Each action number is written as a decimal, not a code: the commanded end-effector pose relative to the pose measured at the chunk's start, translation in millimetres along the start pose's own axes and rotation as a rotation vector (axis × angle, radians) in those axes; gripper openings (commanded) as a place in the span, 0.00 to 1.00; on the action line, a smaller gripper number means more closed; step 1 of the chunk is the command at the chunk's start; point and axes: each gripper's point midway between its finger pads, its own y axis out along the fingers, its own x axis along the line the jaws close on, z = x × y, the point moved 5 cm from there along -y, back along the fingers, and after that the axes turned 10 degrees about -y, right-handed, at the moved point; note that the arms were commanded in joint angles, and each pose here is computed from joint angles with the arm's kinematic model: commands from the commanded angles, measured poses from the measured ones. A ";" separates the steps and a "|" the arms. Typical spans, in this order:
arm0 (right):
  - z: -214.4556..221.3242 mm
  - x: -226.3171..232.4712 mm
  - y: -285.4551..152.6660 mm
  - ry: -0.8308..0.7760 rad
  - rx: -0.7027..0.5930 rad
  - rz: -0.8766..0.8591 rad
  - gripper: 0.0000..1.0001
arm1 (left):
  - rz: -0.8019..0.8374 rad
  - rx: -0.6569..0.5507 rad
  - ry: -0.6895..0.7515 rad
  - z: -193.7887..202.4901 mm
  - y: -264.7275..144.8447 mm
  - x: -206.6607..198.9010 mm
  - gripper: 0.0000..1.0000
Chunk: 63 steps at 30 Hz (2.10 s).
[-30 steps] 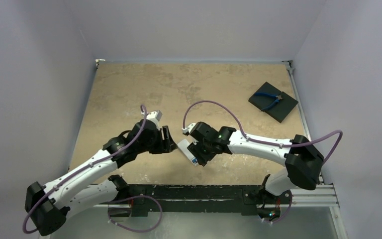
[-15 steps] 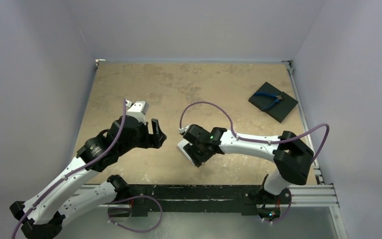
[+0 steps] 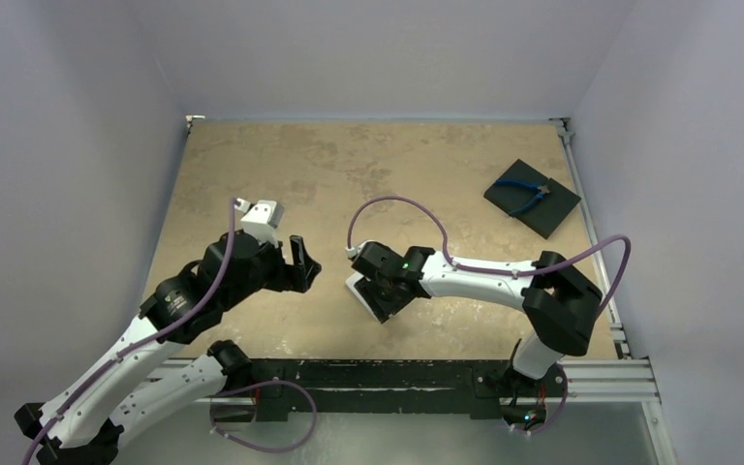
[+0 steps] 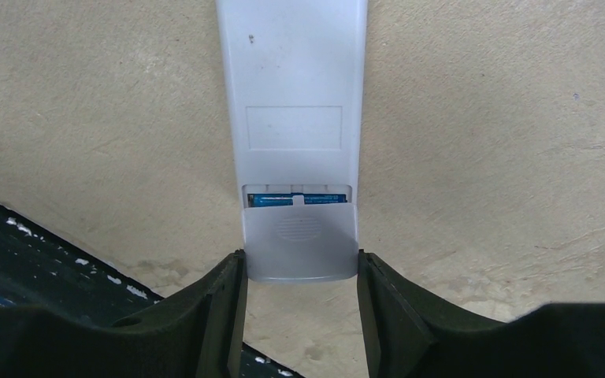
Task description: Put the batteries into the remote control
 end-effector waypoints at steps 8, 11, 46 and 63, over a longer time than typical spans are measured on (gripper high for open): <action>-11.1 0.8 -3.7 0.019 -0.021 0.013 0.17 | 0.033 -0.007 0.006 2.2 3.3 -1.2 0.81; -11.4 0.6 -3.7 0.020 -0.023 0.015 0.17 | 0.033 -0.010 0.003 2.4 2.9 -0.6 0.81; -7.4 4.6 -3.1 0.021 0.010 0.053 0.16 | 0.041 -0.023 -0.005 2.3 -0.5 0.2 0.81; -13.8 10.3 4.2 0.029 0.014 0.032 0.18 | 0.045 -0.024 -0.004 2.5 -1.3 0.0 0.81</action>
